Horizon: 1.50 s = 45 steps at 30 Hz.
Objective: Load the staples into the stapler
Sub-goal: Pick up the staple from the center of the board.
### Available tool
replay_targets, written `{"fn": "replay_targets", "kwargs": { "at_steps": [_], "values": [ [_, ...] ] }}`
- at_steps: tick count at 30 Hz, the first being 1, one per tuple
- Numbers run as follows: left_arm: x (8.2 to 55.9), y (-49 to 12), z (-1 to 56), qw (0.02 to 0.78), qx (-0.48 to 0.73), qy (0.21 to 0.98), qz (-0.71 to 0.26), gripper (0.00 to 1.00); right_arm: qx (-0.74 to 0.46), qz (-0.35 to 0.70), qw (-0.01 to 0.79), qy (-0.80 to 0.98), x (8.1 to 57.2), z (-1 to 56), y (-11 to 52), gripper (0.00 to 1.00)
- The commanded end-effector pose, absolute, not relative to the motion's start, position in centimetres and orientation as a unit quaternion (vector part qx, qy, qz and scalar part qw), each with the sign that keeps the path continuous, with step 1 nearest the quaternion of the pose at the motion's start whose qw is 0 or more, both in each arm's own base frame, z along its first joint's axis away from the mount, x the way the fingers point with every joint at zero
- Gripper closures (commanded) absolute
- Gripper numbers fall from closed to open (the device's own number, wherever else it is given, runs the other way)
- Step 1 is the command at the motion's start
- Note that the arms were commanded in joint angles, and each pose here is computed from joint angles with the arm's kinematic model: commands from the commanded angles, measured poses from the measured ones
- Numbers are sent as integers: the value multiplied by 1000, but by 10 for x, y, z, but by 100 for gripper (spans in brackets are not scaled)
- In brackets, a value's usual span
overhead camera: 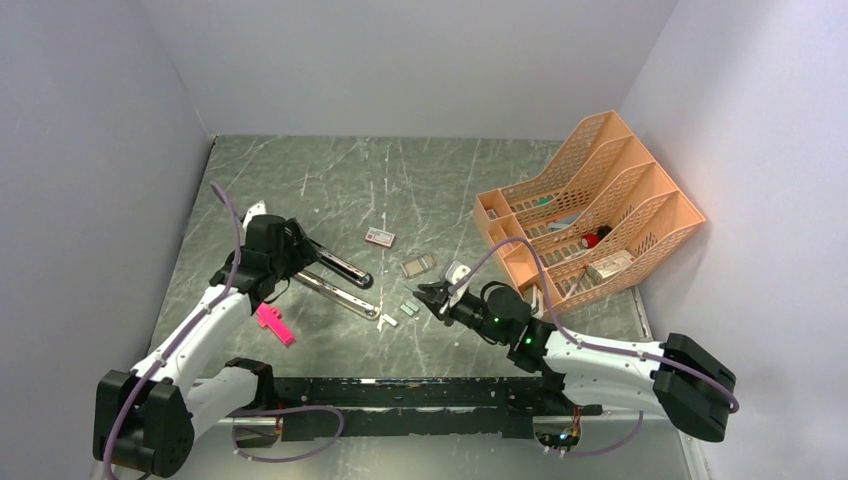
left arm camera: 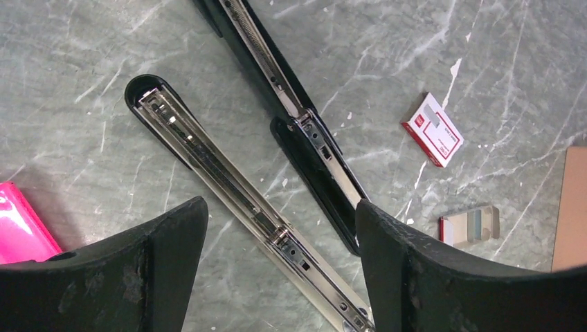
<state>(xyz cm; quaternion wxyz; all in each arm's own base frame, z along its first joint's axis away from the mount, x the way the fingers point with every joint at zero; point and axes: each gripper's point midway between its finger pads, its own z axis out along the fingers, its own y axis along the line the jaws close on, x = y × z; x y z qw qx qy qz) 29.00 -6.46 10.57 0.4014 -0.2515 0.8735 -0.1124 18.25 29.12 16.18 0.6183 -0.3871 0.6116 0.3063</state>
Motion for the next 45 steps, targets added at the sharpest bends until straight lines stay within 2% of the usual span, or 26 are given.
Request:
{"fn": "replay_targets", "kwargs": {
  "at_steps": [1,11,15,20,26,29,38,45],
  "values": [
    [294,-56,105,419,-278,858,-106,18,-354,273,619,646,197,155,282,100],
    [298,-61,137,442,-242,856,-119,14,-301,218,659,654,224,172,267,100],
    [300,-59,150,443,-227,860,-109,14,-320,215,637,667,223,175,271,100],
    [301,-54,167,452,-216,860,-95,15,-321,259,616,672,218,177,278,100],
    [306,-51,186,463,-190,861,-86,14,-334,313,552,697,219,174,295,100],
    [307,-53,191,460,-163,869,-82,14,-315,306,531,725,228,172,298,100],
    [306,-46,183,436,-94,893,-57,13,-333,333,519,713,247,184,327,100],
    [311,-26,157,392,-127,907,-88,14,-391,300,502,711,264,172,363,100]
  ]
}}
